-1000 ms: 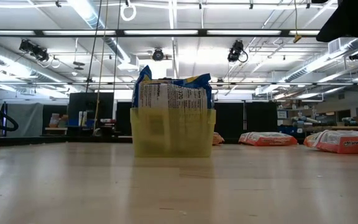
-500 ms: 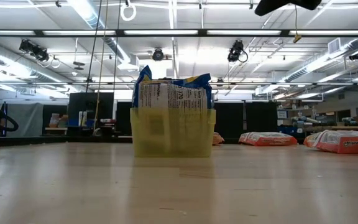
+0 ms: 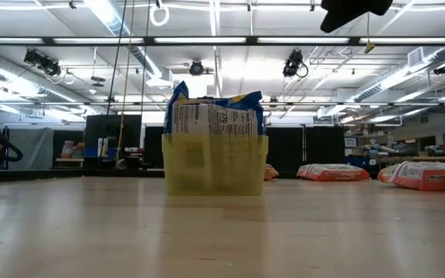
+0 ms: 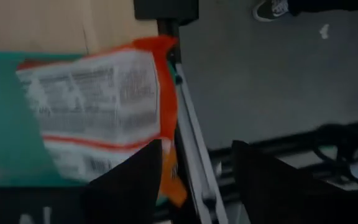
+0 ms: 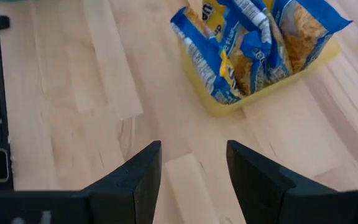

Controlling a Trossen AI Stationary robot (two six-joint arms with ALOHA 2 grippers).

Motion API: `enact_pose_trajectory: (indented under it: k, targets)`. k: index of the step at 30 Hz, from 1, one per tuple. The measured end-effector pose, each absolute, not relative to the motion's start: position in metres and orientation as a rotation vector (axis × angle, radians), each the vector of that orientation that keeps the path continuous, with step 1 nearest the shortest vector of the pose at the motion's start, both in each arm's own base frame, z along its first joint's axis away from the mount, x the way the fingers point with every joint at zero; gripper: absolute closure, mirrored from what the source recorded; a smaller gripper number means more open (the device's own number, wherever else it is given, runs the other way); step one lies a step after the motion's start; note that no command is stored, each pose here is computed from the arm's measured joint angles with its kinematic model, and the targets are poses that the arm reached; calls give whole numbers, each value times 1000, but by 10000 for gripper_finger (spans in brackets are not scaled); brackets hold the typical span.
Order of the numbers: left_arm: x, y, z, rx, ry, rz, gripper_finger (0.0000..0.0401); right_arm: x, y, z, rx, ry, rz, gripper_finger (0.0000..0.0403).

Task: Sort Maruchan noodles
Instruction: Put the orange noodle pack into the green bin

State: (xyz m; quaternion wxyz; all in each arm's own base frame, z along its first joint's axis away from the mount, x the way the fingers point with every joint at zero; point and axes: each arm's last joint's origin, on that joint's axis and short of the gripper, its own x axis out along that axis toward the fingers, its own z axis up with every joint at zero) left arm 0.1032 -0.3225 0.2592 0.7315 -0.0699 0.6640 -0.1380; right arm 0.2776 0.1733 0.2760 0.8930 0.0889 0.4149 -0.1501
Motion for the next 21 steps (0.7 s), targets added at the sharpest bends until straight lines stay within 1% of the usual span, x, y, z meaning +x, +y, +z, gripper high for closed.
enact_pose_trajectory:
  k: [3,6,14,18,21]
  targets:
    - [105,-329,250,-129,1464,-319,210,274,177,275,165,875,-303,216]
    - [104,-328,241,-82,1502,-268,225,269,180,274,158,891,-304,216]
    - [103,-328,236,-51,1496,-220,256,259,191,273,183,895,-309,216]
    - [104,-331,227,-33,1506,-202,259,256,193,273,192,882,-323,216]
    - [105,-331,227,-61,1556,-202,260,255,195,273,217,878,-329,216]
